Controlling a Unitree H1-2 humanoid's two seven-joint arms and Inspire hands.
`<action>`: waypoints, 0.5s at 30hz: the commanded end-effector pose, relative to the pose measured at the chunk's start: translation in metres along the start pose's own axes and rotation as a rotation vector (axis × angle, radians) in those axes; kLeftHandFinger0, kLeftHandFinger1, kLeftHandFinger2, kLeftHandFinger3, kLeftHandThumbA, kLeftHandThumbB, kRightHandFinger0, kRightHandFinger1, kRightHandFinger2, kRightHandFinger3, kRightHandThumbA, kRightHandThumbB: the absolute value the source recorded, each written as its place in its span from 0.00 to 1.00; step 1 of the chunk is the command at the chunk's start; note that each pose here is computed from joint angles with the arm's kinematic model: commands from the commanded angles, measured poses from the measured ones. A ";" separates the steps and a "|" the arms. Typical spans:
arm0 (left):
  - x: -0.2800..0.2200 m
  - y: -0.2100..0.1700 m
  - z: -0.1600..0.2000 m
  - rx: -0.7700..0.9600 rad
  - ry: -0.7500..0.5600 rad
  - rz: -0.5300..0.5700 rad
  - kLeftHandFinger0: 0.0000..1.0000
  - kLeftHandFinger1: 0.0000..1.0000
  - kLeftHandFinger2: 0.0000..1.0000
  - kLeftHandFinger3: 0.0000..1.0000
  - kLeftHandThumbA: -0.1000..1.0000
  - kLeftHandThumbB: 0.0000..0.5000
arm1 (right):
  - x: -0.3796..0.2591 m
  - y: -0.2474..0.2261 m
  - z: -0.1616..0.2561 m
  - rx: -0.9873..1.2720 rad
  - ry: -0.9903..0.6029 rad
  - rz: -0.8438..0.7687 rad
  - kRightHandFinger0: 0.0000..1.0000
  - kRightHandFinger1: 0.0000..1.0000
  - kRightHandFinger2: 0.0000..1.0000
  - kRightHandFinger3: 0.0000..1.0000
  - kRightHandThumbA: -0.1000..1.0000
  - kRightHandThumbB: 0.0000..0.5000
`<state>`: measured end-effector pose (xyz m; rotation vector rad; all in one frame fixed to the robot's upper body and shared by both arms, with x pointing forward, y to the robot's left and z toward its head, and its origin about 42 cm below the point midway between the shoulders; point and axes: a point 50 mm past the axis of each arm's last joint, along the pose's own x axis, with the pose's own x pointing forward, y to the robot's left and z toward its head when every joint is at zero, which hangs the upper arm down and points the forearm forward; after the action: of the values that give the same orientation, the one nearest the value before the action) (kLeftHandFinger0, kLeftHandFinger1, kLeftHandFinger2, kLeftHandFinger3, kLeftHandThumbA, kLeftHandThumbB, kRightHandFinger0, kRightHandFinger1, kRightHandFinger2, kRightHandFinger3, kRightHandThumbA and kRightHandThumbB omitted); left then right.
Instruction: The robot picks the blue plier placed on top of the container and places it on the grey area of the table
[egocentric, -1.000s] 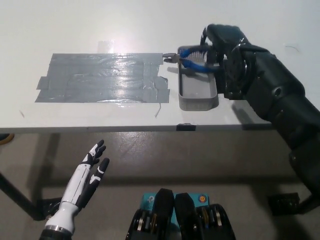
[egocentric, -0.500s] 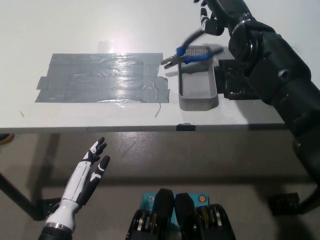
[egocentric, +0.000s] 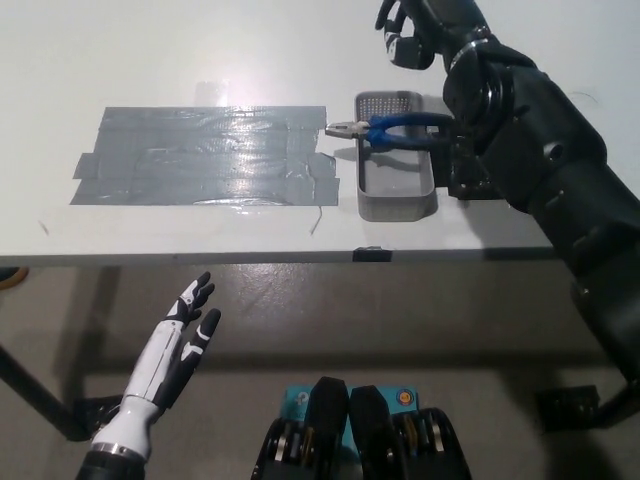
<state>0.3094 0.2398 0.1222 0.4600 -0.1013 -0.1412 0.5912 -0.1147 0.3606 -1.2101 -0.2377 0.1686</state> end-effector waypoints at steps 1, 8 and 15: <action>0.008 0.008 0.010 0.007 -0.052 0.011 1.00 1.00 1.00 1.00 1.00 0.16 | 0.010 -0.046 0.027 0.055 -0.060 0.038 1.00 1.00 1.00 1.00 0.67 0.81; 0.008 0.007 0.012 0.000 -0.047 -0.006 1.00 1.00 1.00 1.00 1.00 0.10 | 0.009 -0.027 0.032 -0.042 -0.001 0.284 1.00 1.00 1.00 1.00 0.84 1.00; 0.011 0.008 0.014 0.011 -0.057 -0.005 1.00 1.00 1.00 1.00 1.00 0.10 | 0.007 -0.009 0.030 -0.012 0.097 0.494 1.00 1.00 1.00 1.00 0.82 1.00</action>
<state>0.3103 0.2395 0.1222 0.4607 -0.1000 -0.1453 0.5883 -0.1082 0.3330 -1.2700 0.0470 0.4322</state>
